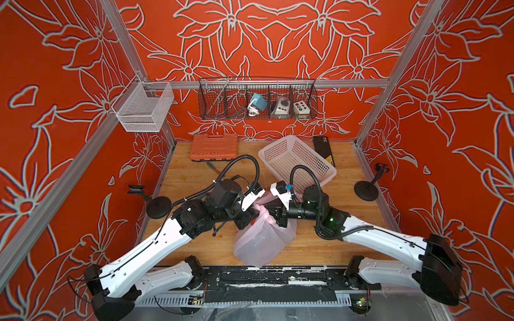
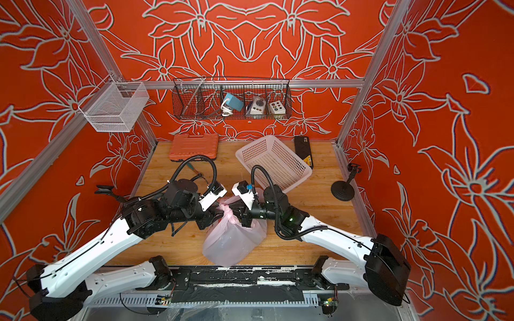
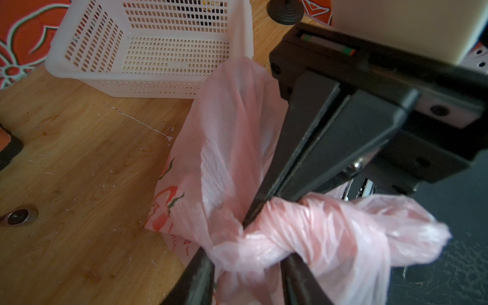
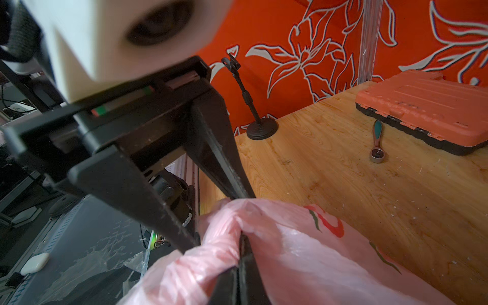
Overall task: Place the pineapple into a plastic bag & tie a knot
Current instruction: Tie the plastic bag at the center of the board, then reset both arms
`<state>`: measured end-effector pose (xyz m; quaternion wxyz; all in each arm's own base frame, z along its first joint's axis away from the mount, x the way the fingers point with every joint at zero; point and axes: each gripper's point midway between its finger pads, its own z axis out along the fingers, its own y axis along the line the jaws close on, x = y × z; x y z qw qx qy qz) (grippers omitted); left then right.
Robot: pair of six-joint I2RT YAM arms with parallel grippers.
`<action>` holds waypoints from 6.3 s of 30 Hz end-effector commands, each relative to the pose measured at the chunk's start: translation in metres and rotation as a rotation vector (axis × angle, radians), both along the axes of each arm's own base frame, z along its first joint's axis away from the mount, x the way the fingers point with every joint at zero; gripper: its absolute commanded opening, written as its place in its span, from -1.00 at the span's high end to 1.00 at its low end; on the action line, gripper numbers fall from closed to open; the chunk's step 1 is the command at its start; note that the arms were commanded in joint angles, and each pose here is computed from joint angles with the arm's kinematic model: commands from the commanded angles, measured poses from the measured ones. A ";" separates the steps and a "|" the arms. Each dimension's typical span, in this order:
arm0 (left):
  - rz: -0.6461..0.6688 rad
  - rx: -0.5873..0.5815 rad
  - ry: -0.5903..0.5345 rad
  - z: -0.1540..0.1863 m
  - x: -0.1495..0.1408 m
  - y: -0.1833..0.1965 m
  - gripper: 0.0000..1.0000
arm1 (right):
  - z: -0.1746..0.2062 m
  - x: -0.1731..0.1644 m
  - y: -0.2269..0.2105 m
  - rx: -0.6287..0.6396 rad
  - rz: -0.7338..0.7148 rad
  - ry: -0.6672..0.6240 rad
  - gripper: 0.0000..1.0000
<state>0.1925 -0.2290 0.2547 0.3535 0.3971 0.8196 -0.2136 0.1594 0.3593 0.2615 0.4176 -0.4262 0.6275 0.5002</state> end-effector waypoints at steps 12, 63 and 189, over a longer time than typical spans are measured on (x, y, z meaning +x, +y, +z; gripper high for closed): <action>0.024 0.006 -0.064 0.013 0.013 0.000 1.00 | 0.002 -0.002 -0.022 -0.130 -0.057 -0.036 0.67; 0.036 -0.031 -0.020 0.019 0.008 -0.002 1.00 | 0.038 -0.055 -0.017 -0.036 0.066 0.344 0.30; 1.102 -0.071 -0.337 -0.168 0.174 0.253 -0.96 | -0.148 0.205 -0.385 -0.615 -1.659 -0.167 -0.95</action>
